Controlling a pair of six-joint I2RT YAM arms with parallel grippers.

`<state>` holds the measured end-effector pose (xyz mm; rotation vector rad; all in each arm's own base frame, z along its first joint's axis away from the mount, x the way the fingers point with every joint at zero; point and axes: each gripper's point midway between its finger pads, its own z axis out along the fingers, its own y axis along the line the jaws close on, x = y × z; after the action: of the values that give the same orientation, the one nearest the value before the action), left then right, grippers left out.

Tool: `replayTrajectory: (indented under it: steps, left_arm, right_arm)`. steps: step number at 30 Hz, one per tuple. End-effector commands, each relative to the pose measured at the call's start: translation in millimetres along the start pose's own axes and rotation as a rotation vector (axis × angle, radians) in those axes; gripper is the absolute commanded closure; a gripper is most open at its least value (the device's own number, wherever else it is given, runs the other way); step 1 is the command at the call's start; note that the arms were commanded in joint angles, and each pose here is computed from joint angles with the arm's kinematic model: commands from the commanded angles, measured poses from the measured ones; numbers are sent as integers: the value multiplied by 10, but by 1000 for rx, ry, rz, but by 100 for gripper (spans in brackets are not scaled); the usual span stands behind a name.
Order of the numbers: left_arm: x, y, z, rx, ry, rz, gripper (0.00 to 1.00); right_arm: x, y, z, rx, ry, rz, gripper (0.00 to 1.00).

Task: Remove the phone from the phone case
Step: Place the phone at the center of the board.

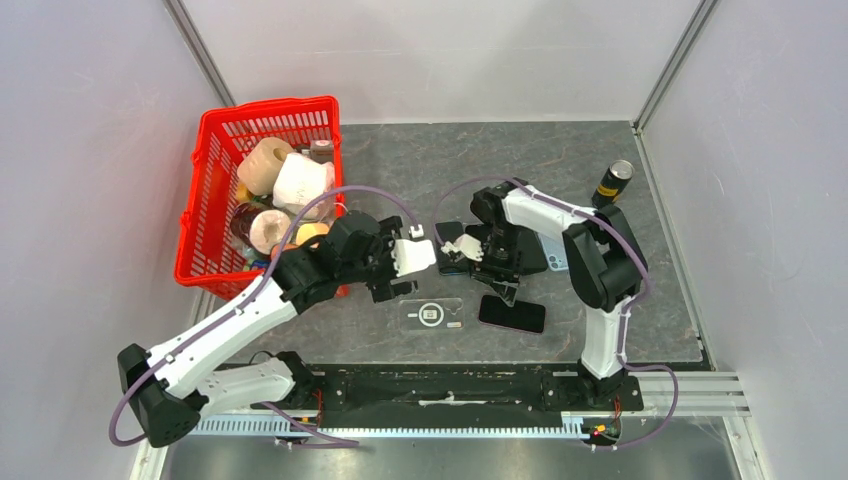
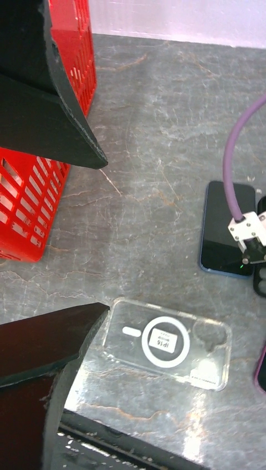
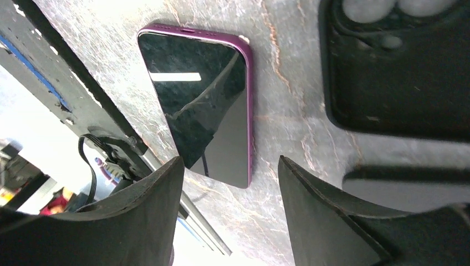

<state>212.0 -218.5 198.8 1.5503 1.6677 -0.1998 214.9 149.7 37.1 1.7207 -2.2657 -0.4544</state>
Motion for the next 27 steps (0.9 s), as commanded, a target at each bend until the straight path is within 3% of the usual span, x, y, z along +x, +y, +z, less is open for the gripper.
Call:
replayTrajectory:
  steps: [1, 9, 13, 21, 27]
  left_arm:
    - [-331, 413, -234, -156, -132, -113, 2]
    - [-476, 975, -566, -355, -212, -324, 0]
    - [-468, 1228, -749, -445, -233, -413, 0]
    - [-374, 1525, -1150, -611, -258, -539, 0]
    - [-9, 1554, -1374, -748, -231, -632, 0]
  right_arm:
    - [-186, -33, -414, 164, -140, 17, 29]
    - [-303, -27, -1179, 470, -409, 128, 8]
    - [-209, -30, -1622, 638, -563, 228, 3]
    - [345, -93, -2331, 851, -895, 510, 3]
    - [673, -114, -2362, 927, -1052, 709, 3]
